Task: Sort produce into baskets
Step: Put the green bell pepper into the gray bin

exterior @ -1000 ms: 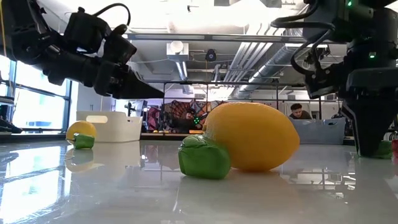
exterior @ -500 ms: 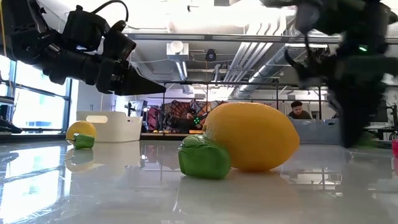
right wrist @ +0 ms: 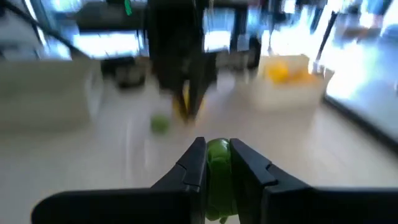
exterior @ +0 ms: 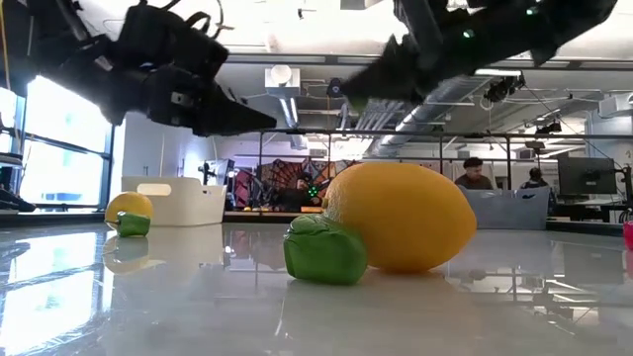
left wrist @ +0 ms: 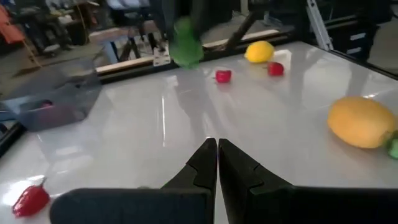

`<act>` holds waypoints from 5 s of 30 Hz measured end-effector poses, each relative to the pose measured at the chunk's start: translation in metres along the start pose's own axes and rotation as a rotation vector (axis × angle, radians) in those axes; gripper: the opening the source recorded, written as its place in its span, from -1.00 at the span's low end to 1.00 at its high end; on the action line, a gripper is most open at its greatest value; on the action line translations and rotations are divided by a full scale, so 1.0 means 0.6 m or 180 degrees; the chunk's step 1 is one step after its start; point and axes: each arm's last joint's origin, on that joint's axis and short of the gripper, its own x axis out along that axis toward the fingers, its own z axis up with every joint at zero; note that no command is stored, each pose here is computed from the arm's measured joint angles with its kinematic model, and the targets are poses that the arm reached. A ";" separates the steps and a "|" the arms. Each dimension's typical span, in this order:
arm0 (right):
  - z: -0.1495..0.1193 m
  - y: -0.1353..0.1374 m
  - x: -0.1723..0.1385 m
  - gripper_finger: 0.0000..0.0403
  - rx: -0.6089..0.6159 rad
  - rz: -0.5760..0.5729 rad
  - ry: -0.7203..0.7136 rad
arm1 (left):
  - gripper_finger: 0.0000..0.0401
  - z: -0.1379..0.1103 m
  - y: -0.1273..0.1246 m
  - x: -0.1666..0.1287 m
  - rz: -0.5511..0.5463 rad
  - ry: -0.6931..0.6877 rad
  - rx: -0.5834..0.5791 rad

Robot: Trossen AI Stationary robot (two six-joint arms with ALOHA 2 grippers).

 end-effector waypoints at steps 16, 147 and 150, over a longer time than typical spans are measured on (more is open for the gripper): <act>0.060 -0.063 0.008 -0.82 -0.0191 0.0638 -0.1205 | -0.53 0.101 0.037 0.048 0.0140 -0.0298 0.0175; -0.122 0.107 -0.133 -0.08 0.0266 0.0099 0.3668 | -1.00 0.027 -0.059 -0.009 -0.0102 -0.0063 -0.0117; -0.127 0.108 -0.131 -0.12 0.0243 0.0090 0.3707 | -1.00 0.027 -0.059 -0.009 -0.0101 -0.0062 -0.0115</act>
